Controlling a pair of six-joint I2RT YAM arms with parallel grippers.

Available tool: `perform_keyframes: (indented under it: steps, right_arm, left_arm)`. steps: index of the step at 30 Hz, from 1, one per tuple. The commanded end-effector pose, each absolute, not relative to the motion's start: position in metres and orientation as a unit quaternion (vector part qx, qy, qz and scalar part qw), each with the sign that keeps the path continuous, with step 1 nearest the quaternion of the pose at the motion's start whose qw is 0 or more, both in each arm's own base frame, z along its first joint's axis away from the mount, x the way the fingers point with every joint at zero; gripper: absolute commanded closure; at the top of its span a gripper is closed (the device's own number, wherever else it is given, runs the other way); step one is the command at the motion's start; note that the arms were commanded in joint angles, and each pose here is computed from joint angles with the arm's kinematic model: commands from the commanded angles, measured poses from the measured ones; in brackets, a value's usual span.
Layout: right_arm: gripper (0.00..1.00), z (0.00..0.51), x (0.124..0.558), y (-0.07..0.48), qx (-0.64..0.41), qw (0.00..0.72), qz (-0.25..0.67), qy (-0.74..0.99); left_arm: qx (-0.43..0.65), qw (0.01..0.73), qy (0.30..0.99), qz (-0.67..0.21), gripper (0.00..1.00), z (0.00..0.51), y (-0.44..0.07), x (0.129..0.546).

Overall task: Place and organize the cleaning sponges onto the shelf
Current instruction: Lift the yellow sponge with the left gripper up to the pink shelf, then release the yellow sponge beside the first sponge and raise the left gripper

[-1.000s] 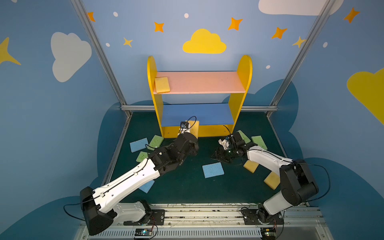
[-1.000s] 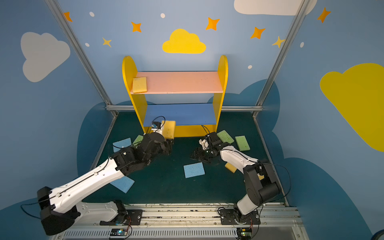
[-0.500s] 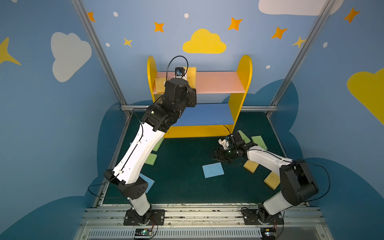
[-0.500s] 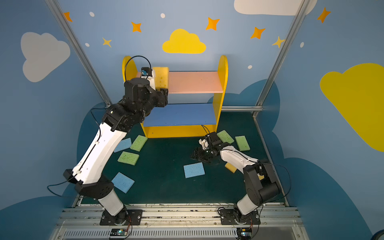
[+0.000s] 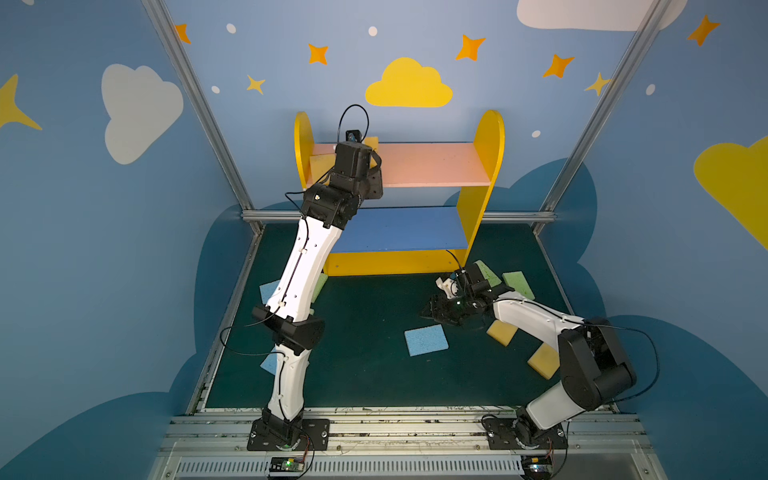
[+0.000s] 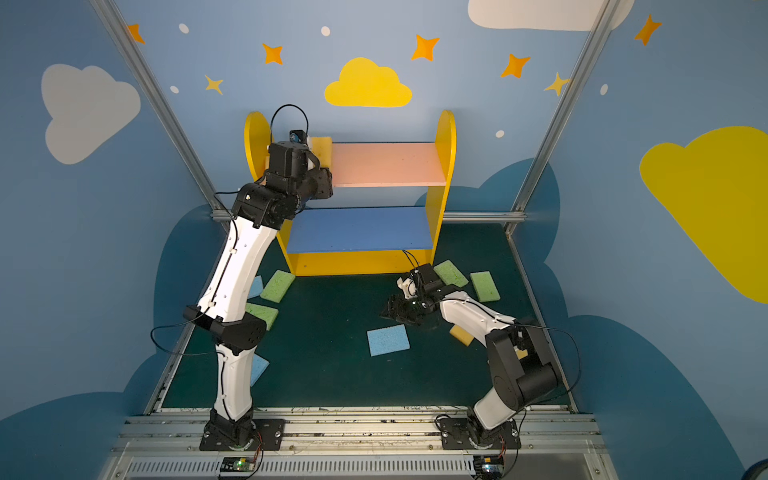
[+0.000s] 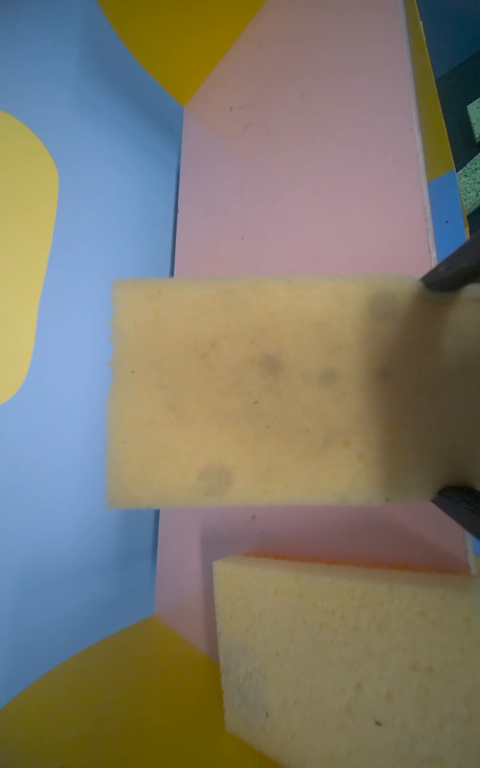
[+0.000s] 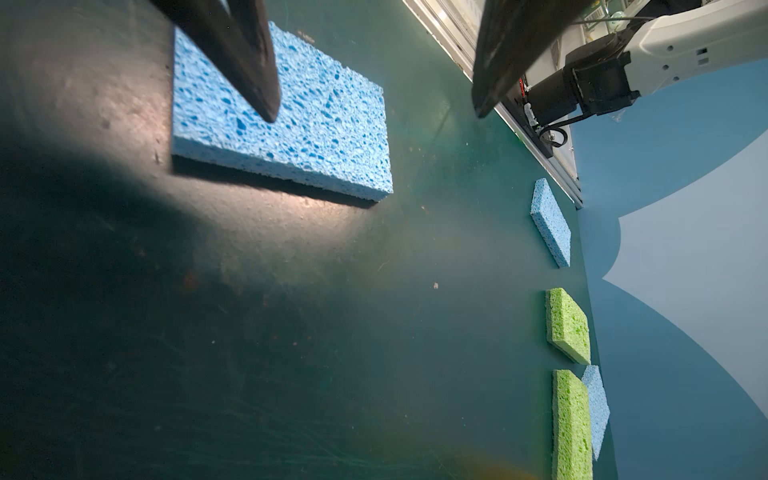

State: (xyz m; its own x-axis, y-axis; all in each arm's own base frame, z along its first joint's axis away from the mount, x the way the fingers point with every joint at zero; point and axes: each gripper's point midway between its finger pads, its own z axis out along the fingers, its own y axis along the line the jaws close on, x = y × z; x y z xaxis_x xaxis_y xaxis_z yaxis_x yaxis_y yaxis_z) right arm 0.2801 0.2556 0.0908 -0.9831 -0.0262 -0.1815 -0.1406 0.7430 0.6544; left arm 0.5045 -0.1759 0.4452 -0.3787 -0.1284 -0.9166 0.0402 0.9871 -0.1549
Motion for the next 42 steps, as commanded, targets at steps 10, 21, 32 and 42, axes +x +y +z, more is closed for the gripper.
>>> perform_keyframes:
  steps: [10, 21, 32, 42]
  right_arm:
    - [0.28, 0.084, 0.277, 0.261, -0.052, 0.068, 0.354, 0.931]
    - [0.28, 0.108, 0.273, 0.262, -0.062, 0.085, 0.362, 0.926]
    - [0.44, 0.176, 0.269, 0.256, -0.088, 0.15, 0.349, 0.921]
    - [1.0, 0.302, 0.318, 0.27, -0.136, 0.33, 0.37, 0.858]
  left_arm:
    - [-0.03, 0.549, 0.83, -0.09, 0.23, 0.439, -0.178, 0.51]
    - [-0.027, 0.554, 0.826, -0.098, 0.0, 0.449, -0.178, 0.502]
    - [0.007, 0.601, 0.787, -0.14, 0.0, 0.508, -0.184, 0.449]
    - [0.018, 0.606, 0.774, -0.18, 0.01, 0.496, -0.16, 0.363]
